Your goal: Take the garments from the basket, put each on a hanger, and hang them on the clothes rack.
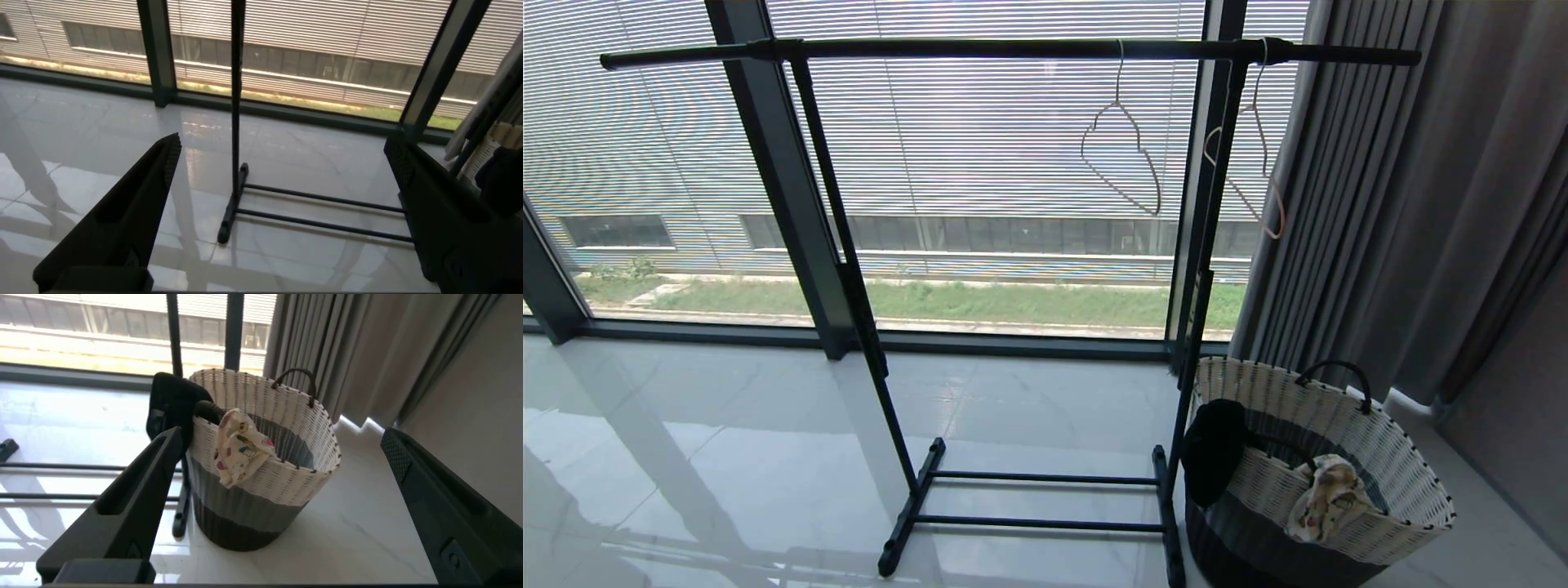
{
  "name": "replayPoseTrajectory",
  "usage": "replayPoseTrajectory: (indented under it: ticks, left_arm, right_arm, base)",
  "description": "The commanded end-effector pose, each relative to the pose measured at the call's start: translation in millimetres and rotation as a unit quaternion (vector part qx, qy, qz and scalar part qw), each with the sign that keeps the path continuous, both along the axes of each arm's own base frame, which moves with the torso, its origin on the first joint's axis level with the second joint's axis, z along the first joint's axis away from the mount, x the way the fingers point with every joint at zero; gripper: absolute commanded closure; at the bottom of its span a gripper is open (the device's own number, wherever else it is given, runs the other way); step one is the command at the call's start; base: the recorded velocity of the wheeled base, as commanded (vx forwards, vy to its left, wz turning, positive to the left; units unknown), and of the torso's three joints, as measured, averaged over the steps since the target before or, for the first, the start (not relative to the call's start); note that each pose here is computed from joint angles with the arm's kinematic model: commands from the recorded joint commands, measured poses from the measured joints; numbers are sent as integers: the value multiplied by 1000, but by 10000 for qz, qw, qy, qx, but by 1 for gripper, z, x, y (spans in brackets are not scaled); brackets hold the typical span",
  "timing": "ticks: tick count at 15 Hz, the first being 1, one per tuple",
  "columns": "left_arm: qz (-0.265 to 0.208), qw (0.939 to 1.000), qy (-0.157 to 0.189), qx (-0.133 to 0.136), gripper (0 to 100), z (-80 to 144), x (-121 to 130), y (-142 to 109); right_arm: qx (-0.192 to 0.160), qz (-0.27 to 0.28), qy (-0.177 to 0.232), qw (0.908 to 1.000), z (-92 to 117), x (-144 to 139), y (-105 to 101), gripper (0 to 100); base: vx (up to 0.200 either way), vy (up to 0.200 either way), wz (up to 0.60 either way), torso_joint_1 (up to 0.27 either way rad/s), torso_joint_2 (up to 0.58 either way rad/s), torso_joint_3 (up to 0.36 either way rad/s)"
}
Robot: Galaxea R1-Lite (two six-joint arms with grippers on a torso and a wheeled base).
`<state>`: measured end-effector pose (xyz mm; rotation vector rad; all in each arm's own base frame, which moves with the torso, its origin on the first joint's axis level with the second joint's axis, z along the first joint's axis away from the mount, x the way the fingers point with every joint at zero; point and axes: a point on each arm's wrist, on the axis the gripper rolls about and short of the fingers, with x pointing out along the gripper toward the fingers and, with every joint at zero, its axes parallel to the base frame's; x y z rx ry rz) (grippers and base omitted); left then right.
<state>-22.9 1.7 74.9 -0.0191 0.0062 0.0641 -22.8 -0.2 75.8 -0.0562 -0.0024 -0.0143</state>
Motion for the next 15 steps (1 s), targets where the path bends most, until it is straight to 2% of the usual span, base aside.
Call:
replayPoseTrajectory:
  ticks: [1, 2, 11, 13, 14, 15]
  left_arm:
    - [10, 10000, 12, -3, 0, 0, 0, 0]
    - [2, 10000, 11, -10, 0, 0, 0, 0]
    - [2, 10000, 5, 5, 0, 0, 0, 0]
    - [10, 10000, -4, -3, 0, 0, 0, 0]
    - [2, 10000, -4, -11, 0, 0, 0, 0]
    - [2, 10000, -4, -11, 0, 0, 0, 0]
  right_arm:
    - [-3, -5, -1, 10000, 0, 0, 0, 0]
    - [-3, 2, -1, 10000, 0, 0, 0, 0]
    - [5, 10, -2, 10000, 0, 0, 0, 0]
    - [81, 18, -3, 10000, 0, 0, 0, 0]
    - [181, 10, -4, 9998, 0, 0, 0, 0]
    - [173, 3, -4, 9998, 0, 0, 0, 0]
  base:
    - [0, 0, 0, 0, 0, 0]
    - [0, 0, 0, 0, 0, 0]
    - [200, 0, 0, -1, -1, 4]
    - [200, 0, 0, 5, 5, 7]
    - [200, -200, 0, 2, 2, 2]
    - [0, 0, 0, 0, 0, 0]
